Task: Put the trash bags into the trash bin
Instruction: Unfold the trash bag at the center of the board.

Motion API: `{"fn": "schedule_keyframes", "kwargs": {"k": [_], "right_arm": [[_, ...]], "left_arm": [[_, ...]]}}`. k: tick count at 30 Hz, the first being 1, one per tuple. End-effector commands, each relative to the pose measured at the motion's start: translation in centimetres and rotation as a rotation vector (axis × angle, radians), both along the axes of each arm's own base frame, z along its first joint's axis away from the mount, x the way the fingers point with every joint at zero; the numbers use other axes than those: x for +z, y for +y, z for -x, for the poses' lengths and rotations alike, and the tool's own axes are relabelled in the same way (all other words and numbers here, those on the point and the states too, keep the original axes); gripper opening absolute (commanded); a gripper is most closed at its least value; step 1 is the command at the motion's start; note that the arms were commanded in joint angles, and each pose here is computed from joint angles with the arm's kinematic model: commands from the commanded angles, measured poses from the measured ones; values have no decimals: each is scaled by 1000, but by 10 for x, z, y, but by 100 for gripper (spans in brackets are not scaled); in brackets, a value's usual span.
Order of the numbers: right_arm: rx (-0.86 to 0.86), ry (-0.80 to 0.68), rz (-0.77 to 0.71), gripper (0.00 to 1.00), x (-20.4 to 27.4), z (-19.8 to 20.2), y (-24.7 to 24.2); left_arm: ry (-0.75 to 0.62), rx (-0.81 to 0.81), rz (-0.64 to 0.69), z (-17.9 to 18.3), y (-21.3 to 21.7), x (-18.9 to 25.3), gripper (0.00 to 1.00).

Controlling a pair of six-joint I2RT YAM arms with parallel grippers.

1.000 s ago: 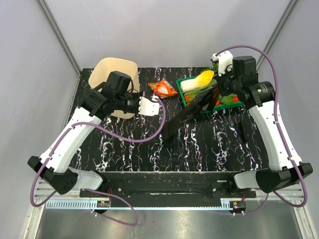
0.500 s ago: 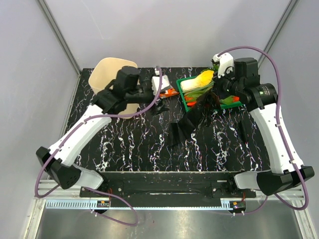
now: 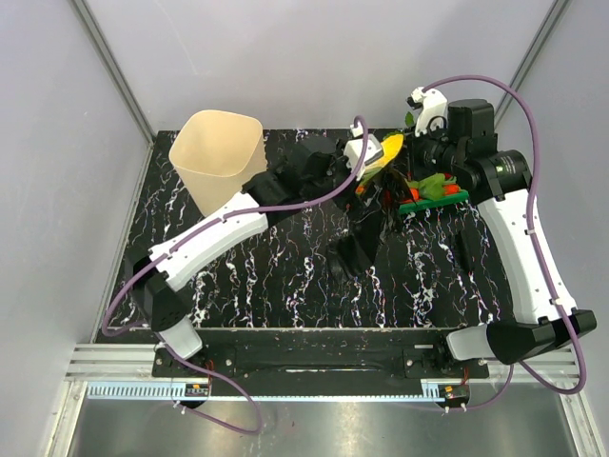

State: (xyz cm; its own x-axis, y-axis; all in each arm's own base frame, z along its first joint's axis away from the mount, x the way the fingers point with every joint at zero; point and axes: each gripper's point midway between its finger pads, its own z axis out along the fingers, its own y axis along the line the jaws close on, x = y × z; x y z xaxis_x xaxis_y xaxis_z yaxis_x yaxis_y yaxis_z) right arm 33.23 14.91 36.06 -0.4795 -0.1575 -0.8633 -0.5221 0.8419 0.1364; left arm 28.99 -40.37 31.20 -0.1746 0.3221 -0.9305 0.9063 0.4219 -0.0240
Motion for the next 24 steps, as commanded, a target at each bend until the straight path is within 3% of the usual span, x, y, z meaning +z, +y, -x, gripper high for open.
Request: {"fn": "schedule_keyframes", "kwargs": {"k": [1, 17, 20, 24], "right_arm": [[21, -36, -57, 0, 20, -1, 9], [19, -28, -56, 0, 15, -1, 9], [12, -29, -53, 0, 15, 0, 7], [2, -32, -38, 0, 12, 1, 3]], "left_arm": [[-90, 140, 89, -26, -8, 44, 95], [-43, 180, 50, -36, -29, 16, 66], [-40, 176, 47, -38, -32, 12, 50], [-46, 165, 52, -36, -32, 17, 19]]}}
